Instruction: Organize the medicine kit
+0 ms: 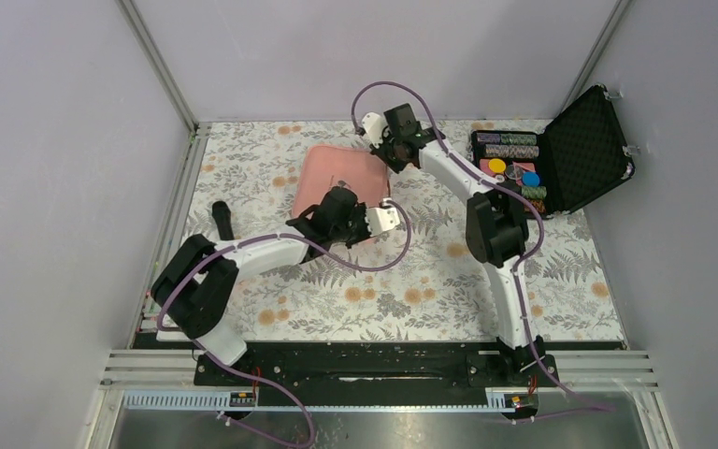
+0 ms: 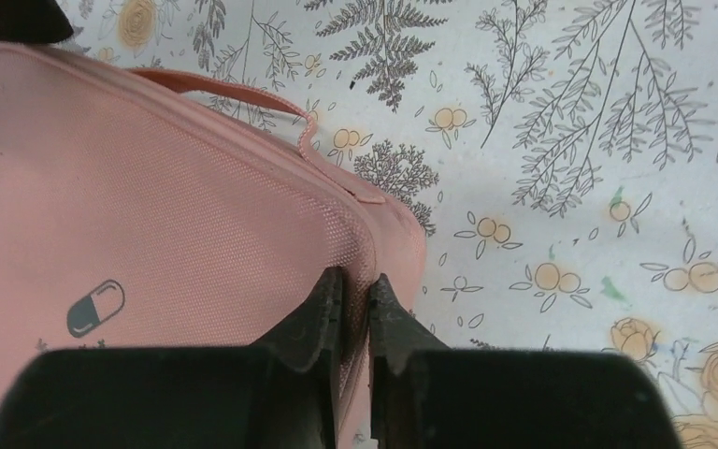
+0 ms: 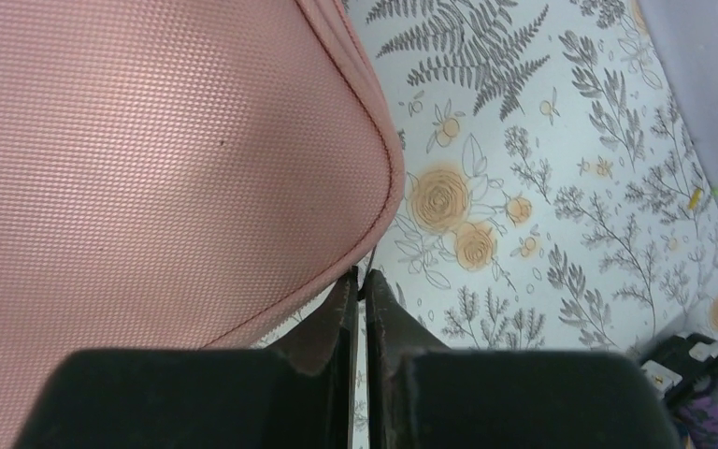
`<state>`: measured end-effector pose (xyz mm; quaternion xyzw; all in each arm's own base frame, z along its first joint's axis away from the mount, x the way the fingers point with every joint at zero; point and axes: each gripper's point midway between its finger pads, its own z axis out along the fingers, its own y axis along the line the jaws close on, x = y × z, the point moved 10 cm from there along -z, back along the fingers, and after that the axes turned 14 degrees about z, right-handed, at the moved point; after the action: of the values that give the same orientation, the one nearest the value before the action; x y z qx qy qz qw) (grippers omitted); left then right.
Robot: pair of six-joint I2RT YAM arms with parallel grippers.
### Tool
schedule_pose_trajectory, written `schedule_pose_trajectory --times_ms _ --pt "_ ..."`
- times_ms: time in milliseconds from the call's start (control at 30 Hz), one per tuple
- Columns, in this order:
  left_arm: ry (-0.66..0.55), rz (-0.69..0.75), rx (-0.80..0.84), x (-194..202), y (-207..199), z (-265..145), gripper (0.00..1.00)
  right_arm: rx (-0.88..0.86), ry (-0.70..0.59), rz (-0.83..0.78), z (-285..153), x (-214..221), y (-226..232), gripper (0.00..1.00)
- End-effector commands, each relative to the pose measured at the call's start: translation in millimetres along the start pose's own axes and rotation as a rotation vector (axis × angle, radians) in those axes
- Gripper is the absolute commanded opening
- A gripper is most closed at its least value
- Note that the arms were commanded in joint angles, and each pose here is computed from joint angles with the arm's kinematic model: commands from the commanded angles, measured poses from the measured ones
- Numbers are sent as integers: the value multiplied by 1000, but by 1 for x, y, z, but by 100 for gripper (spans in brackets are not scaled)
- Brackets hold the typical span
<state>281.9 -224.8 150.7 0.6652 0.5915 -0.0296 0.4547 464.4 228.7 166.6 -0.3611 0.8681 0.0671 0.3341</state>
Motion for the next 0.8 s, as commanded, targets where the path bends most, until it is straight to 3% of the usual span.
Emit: schedule_pose_trajectory --times_ms 0,167,333,533,700,733,767 --pt "103 -174 -193 8 28 10 0 -190 113 25 -48 17 39 0" --pt "88 -316 -205 7 30 13 0 -243 161 43 -53 40 50 0" --pt "80 -432 -221 18 39 6 0 -177 218 -26 -51 60 44 0" --pt "67 -483 -221 24 42 1 0 -187 228 -13 -58 66 40 0" --pt "-29 -372 82 14 26 -10 0 -227 129 130 -75 46 21 0" --pt "-52 -327 165 12 20 -14 0 -253 97 154 -81 41 18 3" --pt "-66 -282 233 12 14 -19 0 -268 63 169 -88 38 14 15"
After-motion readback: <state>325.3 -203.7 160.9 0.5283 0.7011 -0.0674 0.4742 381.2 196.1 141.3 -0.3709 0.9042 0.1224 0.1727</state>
